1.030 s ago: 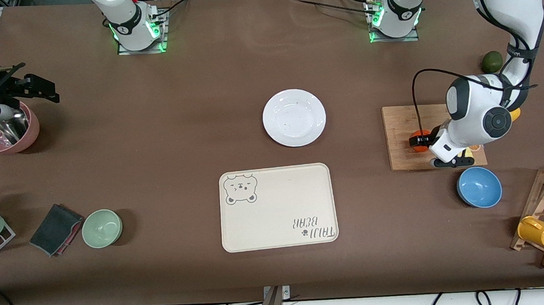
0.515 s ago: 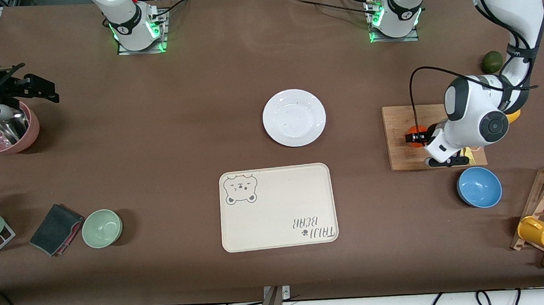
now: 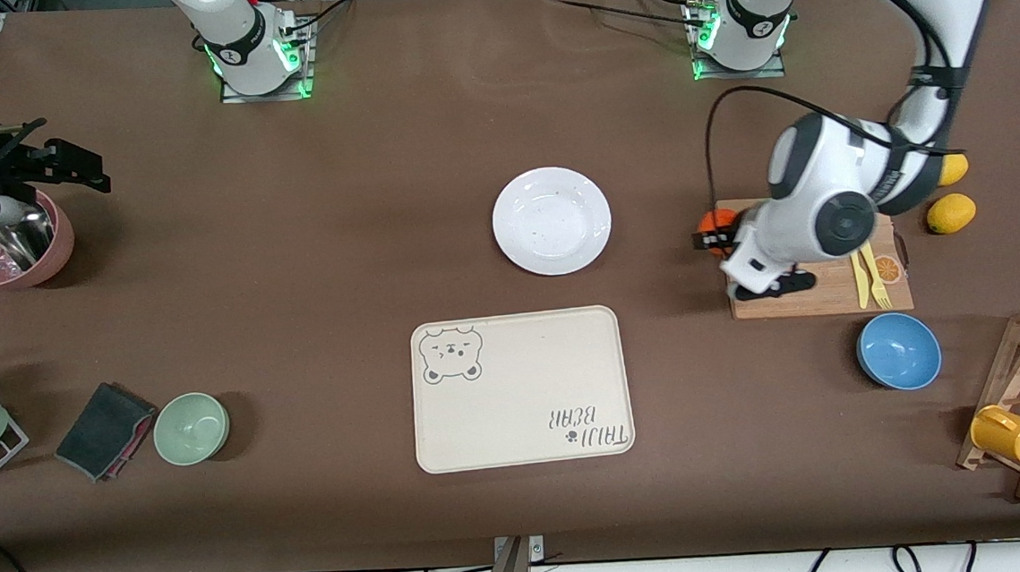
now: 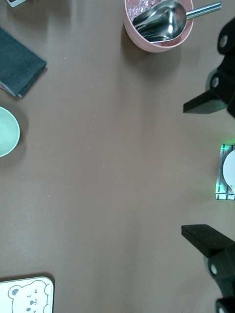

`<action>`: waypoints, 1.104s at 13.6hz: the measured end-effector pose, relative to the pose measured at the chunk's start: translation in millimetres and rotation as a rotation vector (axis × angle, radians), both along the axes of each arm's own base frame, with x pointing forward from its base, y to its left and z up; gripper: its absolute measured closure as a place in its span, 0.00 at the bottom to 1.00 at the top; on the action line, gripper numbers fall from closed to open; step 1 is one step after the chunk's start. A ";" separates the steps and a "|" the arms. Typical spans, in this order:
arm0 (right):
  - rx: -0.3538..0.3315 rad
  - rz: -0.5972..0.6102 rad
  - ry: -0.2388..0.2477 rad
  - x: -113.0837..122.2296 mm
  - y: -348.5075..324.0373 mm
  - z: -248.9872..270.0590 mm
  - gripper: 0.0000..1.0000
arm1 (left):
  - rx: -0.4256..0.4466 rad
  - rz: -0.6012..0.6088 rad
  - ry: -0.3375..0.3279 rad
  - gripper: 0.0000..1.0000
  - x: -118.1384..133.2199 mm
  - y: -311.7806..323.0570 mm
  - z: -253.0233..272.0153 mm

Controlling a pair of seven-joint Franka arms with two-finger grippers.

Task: Place orange and plate with both arms
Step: 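Carry the orange with the left gripper over the white plate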

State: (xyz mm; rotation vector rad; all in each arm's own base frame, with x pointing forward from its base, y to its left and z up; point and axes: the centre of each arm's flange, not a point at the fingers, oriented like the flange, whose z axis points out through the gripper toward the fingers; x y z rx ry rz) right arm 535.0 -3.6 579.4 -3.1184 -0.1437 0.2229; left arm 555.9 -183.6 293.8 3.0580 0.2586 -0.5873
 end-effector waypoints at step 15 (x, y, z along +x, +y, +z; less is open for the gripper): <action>-0.001 -0.063 -0.002 4.9 -34.1 -7.2 0.00 | 0.005 0.297 -0.052 0.28 -84.3 -217.0 -67.9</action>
